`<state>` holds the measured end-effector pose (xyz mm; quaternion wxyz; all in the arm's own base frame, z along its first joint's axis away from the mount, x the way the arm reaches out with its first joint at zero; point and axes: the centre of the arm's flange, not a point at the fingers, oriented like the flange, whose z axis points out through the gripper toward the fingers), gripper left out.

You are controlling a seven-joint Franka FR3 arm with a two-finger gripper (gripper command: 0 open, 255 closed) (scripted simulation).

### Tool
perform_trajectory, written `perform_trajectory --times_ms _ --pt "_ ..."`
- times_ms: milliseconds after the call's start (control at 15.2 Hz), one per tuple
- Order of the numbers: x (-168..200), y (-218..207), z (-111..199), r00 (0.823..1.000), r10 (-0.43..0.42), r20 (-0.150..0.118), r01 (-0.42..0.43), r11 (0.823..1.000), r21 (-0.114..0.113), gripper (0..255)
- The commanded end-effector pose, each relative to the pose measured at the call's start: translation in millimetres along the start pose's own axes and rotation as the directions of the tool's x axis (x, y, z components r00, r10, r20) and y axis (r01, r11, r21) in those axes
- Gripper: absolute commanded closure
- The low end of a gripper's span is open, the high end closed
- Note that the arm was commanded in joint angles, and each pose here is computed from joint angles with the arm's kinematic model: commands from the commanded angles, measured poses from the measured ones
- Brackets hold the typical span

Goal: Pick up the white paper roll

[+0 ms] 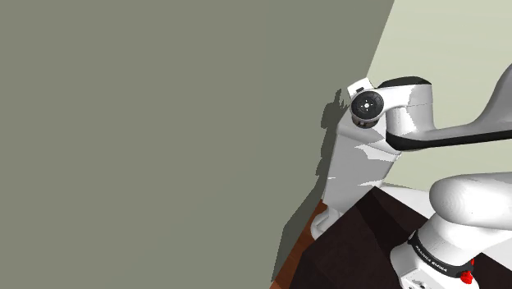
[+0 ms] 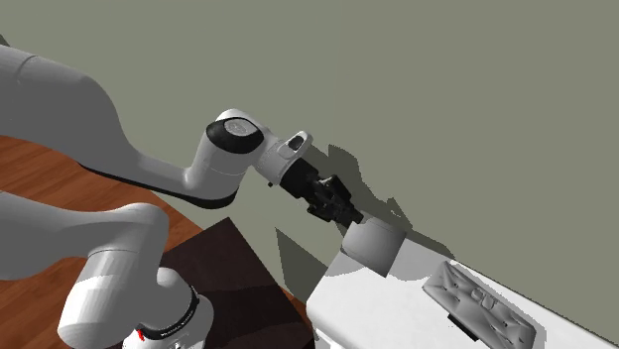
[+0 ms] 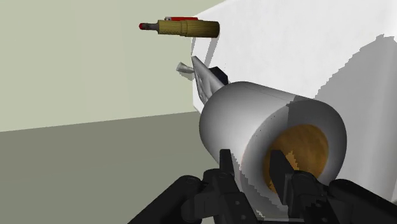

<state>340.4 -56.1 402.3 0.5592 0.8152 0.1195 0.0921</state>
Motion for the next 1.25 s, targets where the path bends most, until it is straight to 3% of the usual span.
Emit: perform_trajectory --times_ms 0,1188 --pt "0 0 0 1.0 0.0 0.0 0.0 1.0 0.001 255" --pt "1 75 -28 1.0 0.0 0.0 0.0 1.0 0.001 255"
